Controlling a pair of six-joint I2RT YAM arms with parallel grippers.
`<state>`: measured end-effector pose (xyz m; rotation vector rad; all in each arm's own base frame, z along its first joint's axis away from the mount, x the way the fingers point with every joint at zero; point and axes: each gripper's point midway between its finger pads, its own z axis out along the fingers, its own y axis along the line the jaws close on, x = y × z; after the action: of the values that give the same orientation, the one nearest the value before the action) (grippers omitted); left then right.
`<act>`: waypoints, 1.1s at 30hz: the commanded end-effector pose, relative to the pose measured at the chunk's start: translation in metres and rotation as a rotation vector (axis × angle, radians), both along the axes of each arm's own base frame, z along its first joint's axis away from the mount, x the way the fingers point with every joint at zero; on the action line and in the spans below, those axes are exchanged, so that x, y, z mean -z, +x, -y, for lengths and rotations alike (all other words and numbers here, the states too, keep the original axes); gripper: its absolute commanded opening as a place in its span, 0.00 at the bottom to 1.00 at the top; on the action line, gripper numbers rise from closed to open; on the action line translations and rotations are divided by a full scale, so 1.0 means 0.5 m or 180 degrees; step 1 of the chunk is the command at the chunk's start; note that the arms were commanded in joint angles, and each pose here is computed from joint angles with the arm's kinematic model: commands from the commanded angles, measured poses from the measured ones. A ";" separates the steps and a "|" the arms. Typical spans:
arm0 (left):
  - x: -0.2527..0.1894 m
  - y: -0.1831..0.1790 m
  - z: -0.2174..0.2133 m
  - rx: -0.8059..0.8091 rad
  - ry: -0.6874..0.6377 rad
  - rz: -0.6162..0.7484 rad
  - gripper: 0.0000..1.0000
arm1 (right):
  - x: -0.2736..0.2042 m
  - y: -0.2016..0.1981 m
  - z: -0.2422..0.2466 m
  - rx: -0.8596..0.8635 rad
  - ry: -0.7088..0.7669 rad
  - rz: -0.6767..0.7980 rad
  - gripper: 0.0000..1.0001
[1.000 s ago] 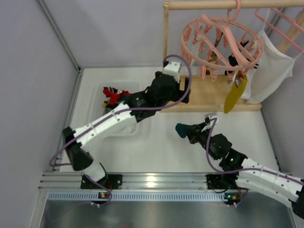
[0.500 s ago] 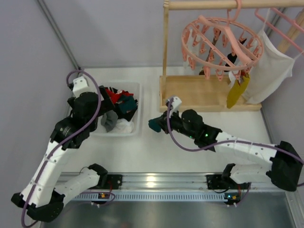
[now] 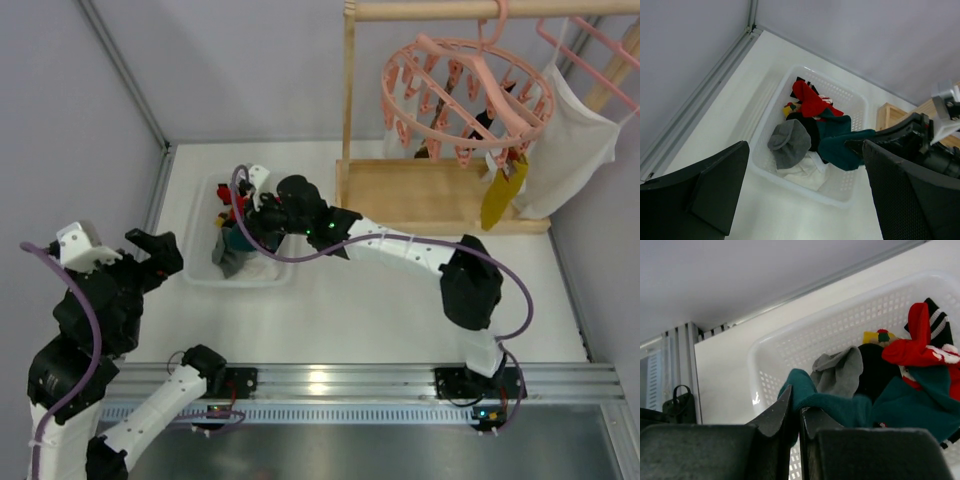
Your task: Remove the socks clipped to the hanger
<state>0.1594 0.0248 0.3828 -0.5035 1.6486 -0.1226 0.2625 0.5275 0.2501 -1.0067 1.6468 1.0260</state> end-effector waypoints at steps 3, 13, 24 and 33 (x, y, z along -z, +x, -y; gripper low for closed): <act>0.030 -0.009 -0.023 -0.0099 0.0271 -0.0129 0.98 | 0.045 0.012 -0.075 -0.0235 -0.0270 -0.0072 0.09; 0.087 0.019 -0.002 -0.0082 0.0316 -0.0366 0.98 | -0.031 0.029 0.008 0.0179 -0.0187 0.0003 0.91; 0.140 0.078 0.170 0.1197 0.0183 -0.0323 0.98 | -0.030 -0.015 0.442 0.1620 -0.0437 0.0093 0.97; 0.237 0.099 0.244 0.1678 0.0224 -0.0810 0.98 | 0.061 -0.024 0.800 0.3270 -0.0620 -0.0080 0.98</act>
<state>0.2047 -0.0807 0.2552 -0.0719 2.0344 -0.3153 0.2524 0.1888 0.2302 -0.3423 1.9239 0.3683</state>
